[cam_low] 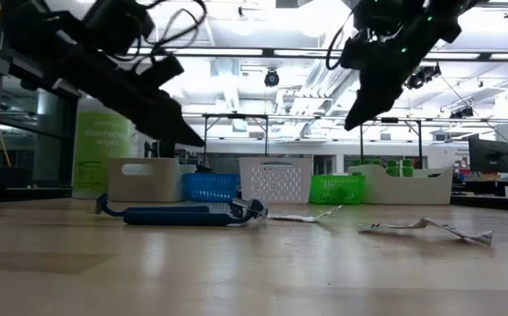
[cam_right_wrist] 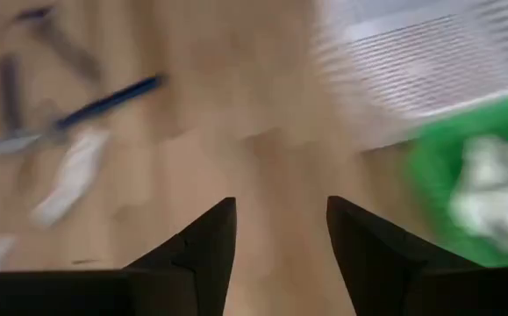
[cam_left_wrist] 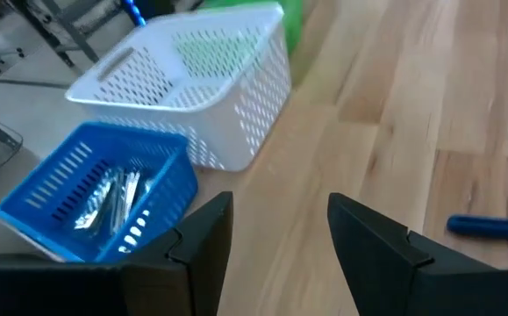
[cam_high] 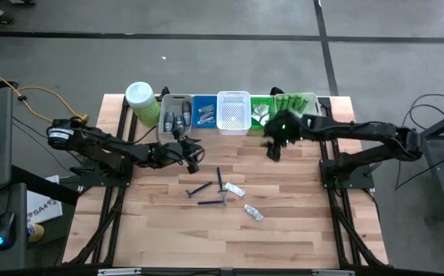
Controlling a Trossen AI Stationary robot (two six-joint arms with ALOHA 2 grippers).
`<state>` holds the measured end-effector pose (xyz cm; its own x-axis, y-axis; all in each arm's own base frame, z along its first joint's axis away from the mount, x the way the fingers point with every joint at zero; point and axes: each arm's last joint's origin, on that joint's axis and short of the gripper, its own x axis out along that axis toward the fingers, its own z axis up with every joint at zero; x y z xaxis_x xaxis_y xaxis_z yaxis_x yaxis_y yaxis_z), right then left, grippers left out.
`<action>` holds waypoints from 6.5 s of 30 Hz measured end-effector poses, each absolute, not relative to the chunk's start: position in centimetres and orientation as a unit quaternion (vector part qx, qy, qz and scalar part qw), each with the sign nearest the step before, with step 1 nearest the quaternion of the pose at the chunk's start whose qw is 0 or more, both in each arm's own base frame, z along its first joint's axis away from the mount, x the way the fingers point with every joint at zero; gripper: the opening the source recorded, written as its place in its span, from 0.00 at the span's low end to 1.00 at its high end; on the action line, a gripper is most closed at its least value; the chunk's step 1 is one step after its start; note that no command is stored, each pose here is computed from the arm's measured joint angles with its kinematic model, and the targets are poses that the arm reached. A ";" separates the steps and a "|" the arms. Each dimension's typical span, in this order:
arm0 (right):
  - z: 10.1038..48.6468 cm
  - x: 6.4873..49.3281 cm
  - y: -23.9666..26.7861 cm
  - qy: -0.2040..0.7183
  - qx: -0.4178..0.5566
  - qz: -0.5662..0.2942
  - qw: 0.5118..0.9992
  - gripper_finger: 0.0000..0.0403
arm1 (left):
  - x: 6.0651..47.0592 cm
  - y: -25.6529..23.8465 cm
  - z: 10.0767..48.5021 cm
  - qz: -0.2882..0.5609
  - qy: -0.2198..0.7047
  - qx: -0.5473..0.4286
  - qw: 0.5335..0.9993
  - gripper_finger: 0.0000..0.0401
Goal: Pick & Place Travel size toiletries
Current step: Put the top white bandage pack into the green bin
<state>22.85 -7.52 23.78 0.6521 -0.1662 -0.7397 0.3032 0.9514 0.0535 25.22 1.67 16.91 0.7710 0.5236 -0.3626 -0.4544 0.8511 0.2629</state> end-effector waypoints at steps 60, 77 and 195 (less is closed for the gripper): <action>8.9 26.8 8.4 0.291 -0.398 0.125 0.861 0.36 | 23.1 1.1 17.2 0.177 0.170 0.003 0.969 0.46; 8.7 27.0 7.4 0.288 -0.474 0.154 0.818 0.36 | 23.1 1.1 17.1 0.177 0.175 0.005 0.968 0.46; 17.4 24.3 -13.3 0.513 -0.325 -0.206 0.767 0.03 | 22.9 1.0 16.6 0.162 0.200 0.004 0.966 0.46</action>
